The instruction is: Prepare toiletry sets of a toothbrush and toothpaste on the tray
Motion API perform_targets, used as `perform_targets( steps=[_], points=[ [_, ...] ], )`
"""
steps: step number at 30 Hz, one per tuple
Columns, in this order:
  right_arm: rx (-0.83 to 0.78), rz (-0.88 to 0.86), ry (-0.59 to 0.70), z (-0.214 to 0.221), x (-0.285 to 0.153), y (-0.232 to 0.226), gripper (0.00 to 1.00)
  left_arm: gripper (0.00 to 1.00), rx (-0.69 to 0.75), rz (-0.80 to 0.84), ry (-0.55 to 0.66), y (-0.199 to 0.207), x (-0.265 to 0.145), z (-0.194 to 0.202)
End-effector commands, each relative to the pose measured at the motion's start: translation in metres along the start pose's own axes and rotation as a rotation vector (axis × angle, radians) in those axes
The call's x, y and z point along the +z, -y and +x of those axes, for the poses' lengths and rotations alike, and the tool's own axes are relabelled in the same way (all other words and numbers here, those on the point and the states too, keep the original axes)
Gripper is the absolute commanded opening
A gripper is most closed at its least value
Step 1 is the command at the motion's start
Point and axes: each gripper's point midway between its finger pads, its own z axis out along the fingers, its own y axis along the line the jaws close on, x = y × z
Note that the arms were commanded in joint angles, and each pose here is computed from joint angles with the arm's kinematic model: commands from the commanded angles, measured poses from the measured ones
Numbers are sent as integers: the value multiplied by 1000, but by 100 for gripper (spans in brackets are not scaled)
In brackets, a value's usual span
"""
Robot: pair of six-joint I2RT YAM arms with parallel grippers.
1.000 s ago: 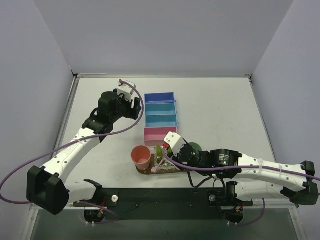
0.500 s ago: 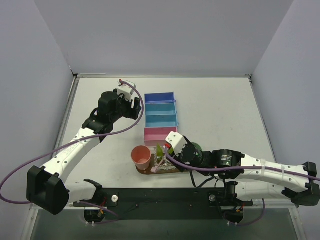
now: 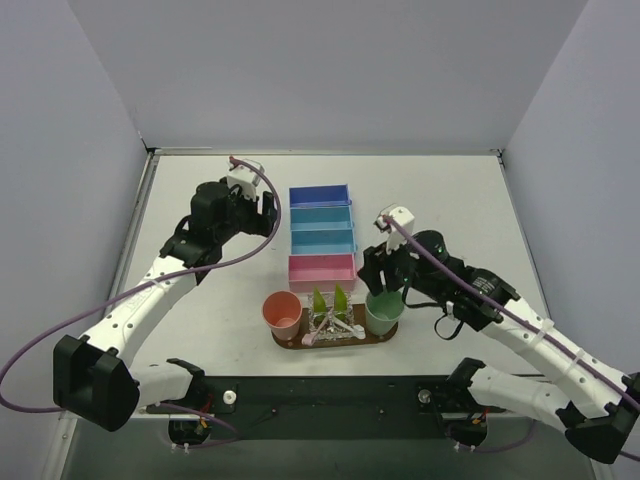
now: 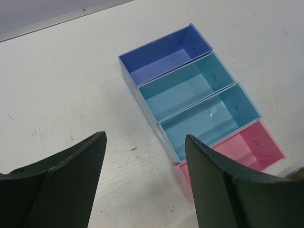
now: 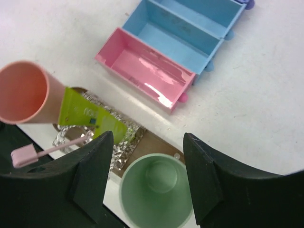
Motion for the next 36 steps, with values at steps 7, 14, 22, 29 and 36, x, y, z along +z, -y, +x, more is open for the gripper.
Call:
perform_targets(
  steps=[7,14,22,29,36],
  points=[
    [390,82,87,-14,14,100,56,79,-176,-151,98,-52,-18,-25],
    [609,348,233,-10,-24,186,56,84,-222,-228,162,-84,-36,-44],
    [489,586,414,-24,-80,210,56,91,-170,-308,274,-88,-66,-78],
    [451,640,487,-27,-97,212,56,92,-151,-327,343,-86,-84,-89],
    [454,638,473,-26,-94,213,56,92,-132,-352,356,-85,-90,-92]
  ],
)
